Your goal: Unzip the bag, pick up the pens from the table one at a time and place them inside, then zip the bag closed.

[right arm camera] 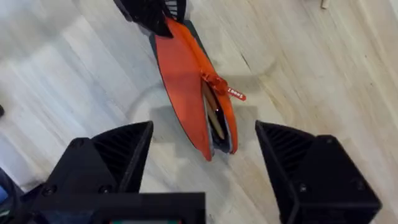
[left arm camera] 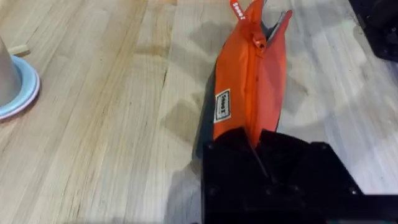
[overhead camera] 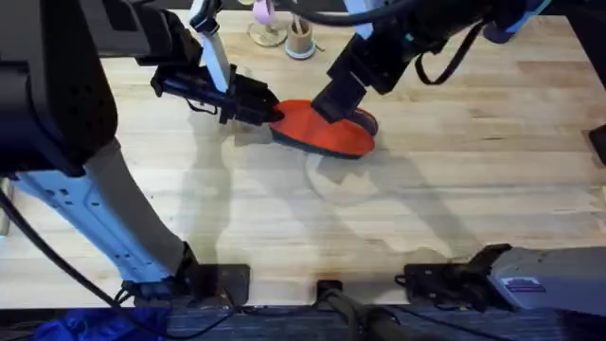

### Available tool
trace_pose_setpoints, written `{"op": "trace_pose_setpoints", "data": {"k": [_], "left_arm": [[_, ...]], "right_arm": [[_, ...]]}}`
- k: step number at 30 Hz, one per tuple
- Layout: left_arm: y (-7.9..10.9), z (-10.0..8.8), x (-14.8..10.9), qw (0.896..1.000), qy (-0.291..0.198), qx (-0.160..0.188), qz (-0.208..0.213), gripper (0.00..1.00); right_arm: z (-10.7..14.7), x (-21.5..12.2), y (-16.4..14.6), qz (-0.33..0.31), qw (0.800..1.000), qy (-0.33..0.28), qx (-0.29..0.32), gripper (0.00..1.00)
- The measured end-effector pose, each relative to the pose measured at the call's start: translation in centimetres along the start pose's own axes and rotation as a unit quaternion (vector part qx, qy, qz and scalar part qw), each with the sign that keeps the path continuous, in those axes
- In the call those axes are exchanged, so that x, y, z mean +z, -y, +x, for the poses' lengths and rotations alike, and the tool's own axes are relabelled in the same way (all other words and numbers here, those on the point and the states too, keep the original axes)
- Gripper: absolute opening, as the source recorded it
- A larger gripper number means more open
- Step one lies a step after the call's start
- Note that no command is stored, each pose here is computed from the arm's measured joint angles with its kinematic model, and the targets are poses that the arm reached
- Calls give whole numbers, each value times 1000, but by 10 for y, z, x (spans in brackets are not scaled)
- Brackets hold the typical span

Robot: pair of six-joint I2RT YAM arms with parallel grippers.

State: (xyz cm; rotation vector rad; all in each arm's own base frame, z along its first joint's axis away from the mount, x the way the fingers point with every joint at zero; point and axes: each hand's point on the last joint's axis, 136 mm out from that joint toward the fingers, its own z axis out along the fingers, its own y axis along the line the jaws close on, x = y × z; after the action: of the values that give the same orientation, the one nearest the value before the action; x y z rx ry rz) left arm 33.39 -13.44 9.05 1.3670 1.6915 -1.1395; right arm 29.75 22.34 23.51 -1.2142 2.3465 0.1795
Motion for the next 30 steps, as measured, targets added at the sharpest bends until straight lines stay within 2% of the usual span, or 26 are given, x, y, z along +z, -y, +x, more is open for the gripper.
{"op": "trace_pose_setpoints", "data": {"k": [4, 12, 21, 30], "left_arm": [[0, 0, 0, 1000, 0, 0, 0, 43], [-1, 0, 0, 1000, 0, 2, -1, 42], [-1, 0, 0, 1000, 0, 2, -1, 42], [-1, 0, 0, 1000, 0, 2, -1, 42]], "right_arm": [[2, 5, 5, -7, 1000, -4, 9, 997], [10, 37, 13, -17, 999, -41, 22, 995], [-1, 47, 17, -15, 1000, -24, 8, 997], [9, 75, 20, -29, 998, -56, 9, 996]]}}
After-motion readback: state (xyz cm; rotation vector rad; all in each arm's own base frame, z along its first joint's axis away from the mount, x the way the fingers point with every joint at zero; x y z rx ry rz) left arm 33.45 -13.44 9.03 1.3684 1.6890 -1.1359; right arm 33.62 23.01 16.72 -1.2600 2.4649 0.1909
